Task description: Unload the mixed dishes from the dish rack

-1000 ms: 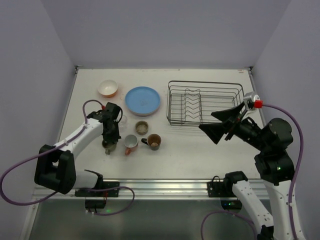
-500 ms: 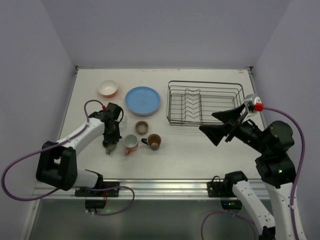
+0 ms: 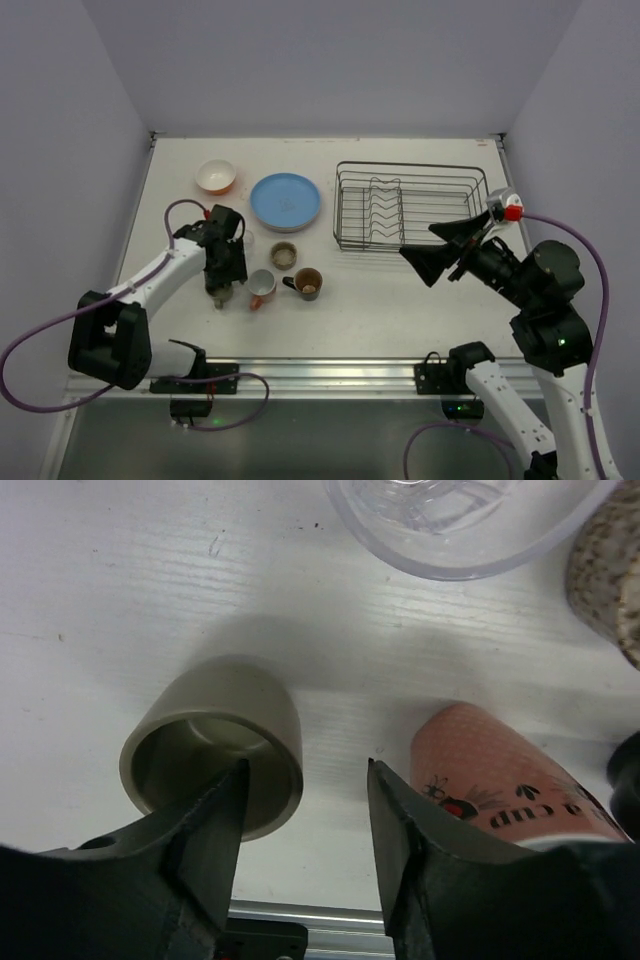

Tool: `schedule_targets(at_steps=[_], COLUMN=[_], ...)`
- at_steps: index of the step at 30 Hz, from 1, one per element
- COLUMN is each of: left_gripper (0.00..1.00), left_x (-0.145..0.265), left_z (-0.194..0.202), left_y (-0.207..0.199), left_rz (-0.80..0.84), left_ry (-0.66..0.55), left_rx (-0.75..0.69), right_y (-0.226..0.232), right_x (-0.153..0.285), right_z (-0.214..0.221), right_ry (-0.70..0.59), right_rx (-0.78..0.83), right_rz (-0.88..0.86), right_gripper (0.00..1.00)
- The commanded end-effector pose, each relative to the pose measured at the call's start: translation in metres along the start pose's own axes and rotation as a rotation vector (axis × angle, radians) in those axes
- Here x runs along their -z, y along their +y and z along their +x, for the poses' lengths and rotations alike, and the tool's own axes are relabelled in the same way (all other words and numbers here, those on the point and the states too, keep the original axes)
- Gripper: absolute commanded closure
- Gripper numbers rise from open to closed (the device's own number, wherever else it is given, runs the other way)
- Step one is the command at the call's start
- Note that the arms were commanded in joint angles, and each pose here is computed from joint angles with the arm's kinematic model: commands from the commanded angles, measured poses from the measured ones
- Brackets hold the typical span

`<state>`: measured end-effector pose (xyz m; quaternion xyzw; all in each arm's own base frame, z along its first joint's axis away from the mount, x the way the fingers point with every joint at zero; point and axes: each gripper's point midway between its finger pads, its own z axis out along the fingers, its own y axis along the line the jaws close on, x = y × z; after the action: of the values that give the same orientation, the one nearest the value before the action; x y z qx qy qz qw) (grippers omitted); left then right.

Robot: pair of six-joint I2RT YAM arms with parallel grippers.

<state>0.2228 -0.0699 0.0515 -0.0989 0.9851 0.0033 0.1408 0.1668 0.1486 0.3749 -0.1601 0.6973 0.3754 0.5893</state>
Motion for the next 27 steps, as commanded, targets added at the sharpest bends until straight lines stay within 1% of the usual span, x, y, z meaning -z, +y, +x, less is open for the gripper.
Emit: schedule_targets(at_steps=[1,3,4,6,7,9,10,11,13,14,15,16,18,19,20,22,23,25,27], left_gripper=[0.44,0.39,0.35,0.31,0.28,0.27,0.25,0.24,0.20,0.00,0.00,0.00,0.00,0.00,0.00,0.00,0.00,0.00,0.00], left_x=[0.024,0.036,0.048,0.065,0.079,0.101,0.116,0.125,0.150,0.160,0.167,0.178,0.191,0.200,0.206,0.221,0.227,0.239,0.244], left_z=[-0.021,-0.027,-0.032,-0.041,-0.046,-0.059,-0.064,-0.071,-0.080,-0.087,-0.089,-0.091,-0.094,-0.093,-0.093,-0.088,-0.086,-0.080,-0.074], left_y=[-0.014,-0.019,-0.021,-0.023,-0.023,-0.020,-0.017,-0.009,0.000,0.009,0.014,0.019,0.032,0.039,0.046,0.056,0.060,0.067,0.071], left_rz=[0.101,0.146,0.175,0.207,0.229,0.235,0.243,0.210,0.198,0.160,0.146,0.141,0.096,0.086,0.055,0.052,0.044,0.043,0.037], left_ry=[-0.120,-0.166,-0.213,-0.276,-0.328,-0.411,-0.470,-0.522,-0.619,-0.669,-0.700,-0.746,-0.807,-0.848,-0.873,-0.921,-0.938,-0.972,-0.975], left_rx=[0.006,0.001,0.001,-0.004,-0.003,-0.009,-0.006,-0.001,0.014,0.023,0.033,0.043,0.053,0.058,0.050,0.068,0.060,0.072,0.053], right_y=[-0.019,-0.035,-0.042,-0.060,-0.065,-0.075,-0.081,-0.084,-0.094,-0.096,-0.096,-0.099,-0.098,-0.092,-0.089,-0.088,-0.092,-0.092,-0.091], right_x=[-0.004,-0.007,-0.008,-0.009,-0.009,-0.009,-0.007,-0.006,0.001,0.005,0.006,0.015,0.021,0.027,0.029,0.036,0.043,0.049,0.059], right_z=[-0.005,-0.002,-0.001,0.001,0.002,0.006,0.006,0.006,0.005,0.004,0.007,0.003,0.006,0.004,0.006,0.014,0.021,0.020,0.021], right_ry=[0.001,0.017,0.025,0.035,0.041,0.059,0.059,0.060,0.048,0.037,0.037,0.008,-0.002,-0.026,-0.022,0.003,0.034,0.032,0.048], right_rx=[0.021,0.018,0.021,0.014,0.020,0.017,0.023,0.025,0.030,0.032,0.033,0.040,0.034,0.025,0.024,0.016,0.009,-0.007,-0.008], right_rz=[0.096,0.175,0.204,0.295,0.319,0.365,0.401,0.420,0.492,0.516,0.523,0.557,0.569,0.558,0.545,0.557,0.587,0.614,0.636], right_gripper=[0.01,0.01,0.01,0.01,0.01,0.01,0.01,0.01,0.01,0.01,0.01,0.01,0.01,0.01,0.01,0.01,0.01,0.01,0.01])
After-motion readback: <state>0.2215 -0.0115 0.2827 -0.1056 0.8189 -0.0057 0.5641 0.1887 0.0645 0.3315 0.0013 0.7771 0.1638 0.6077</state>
